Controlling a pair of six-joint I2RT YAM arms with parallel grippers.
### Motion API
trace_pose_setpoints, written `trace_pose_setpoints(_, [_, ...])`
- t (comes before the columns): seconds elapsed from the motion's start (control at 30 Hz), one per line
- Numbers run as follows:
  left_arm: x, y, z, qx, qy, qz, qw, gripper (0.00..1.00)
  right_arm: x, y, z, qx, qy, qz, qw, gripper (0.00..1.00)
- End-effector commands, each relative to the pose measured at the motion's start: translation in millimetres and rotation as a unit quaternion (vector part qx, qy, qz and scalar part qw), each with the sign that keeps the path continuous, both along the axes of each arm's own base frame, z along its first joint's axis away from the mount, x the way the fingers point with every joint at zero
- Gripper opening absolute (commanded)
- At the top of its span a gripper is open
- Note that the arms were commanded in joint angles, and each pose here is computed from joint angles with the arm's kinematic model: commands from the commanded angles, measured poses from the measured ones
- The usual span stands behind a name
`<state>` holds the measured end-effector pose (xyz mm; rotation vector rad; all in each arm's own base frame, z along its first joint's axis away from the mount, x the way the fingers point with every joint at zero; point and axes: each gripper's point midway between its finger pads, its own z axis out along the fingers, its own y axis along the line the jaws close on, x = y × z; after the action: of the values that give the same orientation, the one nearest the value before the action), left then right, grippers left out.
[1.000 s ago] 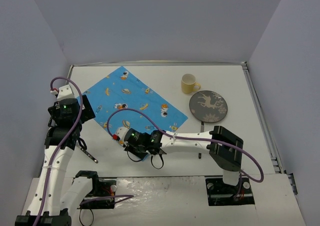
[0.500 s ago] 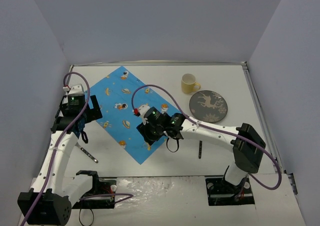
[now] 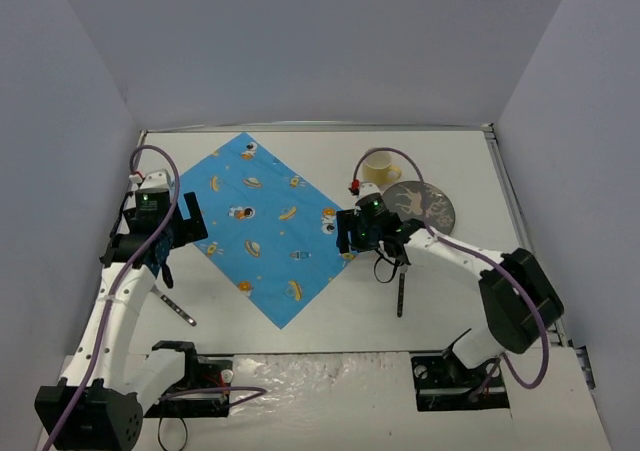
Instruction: Set the dinner table for one person
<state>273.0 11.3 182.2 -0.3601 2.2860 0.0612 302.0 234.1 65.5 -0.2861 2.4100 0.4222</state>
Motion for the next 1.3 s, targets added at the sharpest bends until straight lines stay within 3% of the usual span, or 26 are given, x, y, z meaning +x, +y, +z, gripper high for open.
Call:
trace_pose_setpoints(0.0, [8,3,29,0.008,-0.052,0.000,0.999,0.97,32,-37,91,0.124,-0.132,-0.126,0.975,0.76])
trace_pose_setpoints(0.17, [7,3,34,0.008,-0.063,-0.003,0.998,0.97,18,-119,115,0.151,-0.195,-0.261,0.933,0.95])
trace_pose_setpoints(0.27, [6,2,37,0.007,-0.068,-0.005,0.998,0.97,8,-155,113,0.142,-0.210,-0.317,0.914,1.00])
trace_pose_setpoints(0.53, [3,-2,42,0.000,-0.080,-0.013,0.997,0.97,-1,-213,62,0.128,-0.118,-0.411,0.895,1.00])
trace_pose_setpoints(0.73, [1,-5,44,-0.002,-0.084,-0.019,0.996,0.97,8,-222,32,0.228,-0.068,-0.402,0.884,0.96])
trace_pose_setpoints(0.87, [0,-5,46,-0.003,-0.088,-0.020,0.996,0.97,16,-228,23,0.284,-0.063,-0.398,0.870,0.93])
trace_pose_setpoints(1.27, [-1,-5,45,0.000,-0.087,-0.020,0.996,0.97,29,-228,-8,0.340,-0.061,-0.388,0.854,0.85])
